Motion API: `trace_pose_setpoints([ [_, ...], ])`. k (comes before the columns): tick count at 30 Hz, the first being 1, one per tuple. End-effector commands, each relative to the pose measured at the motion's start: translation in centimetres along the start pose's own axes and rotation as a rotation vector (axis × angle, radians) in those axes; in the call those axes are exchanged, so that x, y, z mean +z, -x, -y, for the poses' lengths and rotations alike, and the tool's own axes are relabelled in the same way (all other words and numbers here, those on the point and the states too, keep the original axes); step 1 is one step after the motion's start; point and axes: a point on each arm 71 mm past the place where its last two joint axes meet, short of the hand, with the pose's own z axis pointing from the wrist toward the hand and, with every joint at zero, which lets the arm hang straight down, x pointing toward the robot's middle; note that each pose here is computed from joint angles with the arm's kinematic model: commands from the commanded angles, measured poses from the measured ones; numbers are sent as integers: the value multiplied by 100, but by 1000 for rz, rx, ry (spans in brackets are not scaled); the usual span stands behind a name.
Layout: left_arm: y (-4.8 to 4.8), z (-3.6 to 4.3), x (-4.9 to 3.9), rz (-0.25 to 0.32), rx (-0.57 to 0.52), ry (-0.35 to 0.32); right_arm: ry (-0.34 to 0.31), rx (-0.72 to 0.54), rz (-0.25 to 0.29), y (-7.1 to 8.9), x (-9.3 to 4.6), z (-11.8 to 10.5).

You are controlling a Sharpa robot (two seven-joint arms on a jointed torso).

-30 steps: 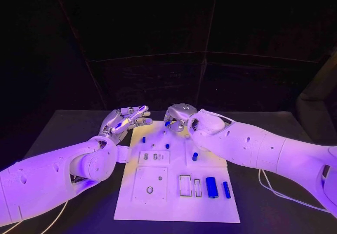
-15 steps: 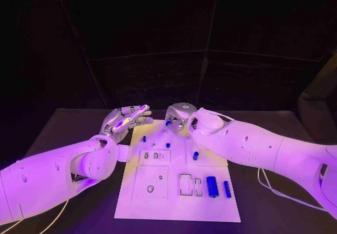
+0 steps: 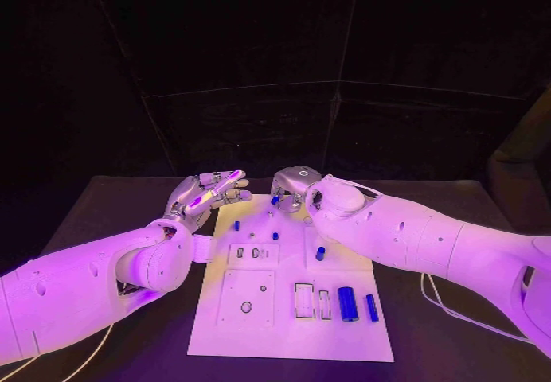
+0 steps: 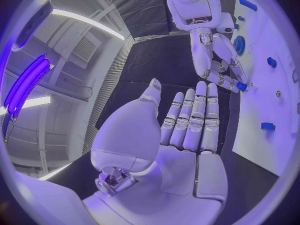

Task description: Assemble the parts on the task board

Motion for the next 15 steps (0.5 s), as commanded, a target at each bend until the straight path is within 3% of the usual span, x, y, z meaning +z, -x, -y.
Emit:
trace_pose_setpoints([
  [1, -18, 17, 5, -16, -3, -7, 7, -7, 8, 23, 9, -17],
  [10, -4, 21, 5, -14, -1, -7, 2, 9, 37, 56, -11, 17],
  [15, 9, 29, 0, -12, 0, -7, -4, 36, 71, 116, -116, 117],
])
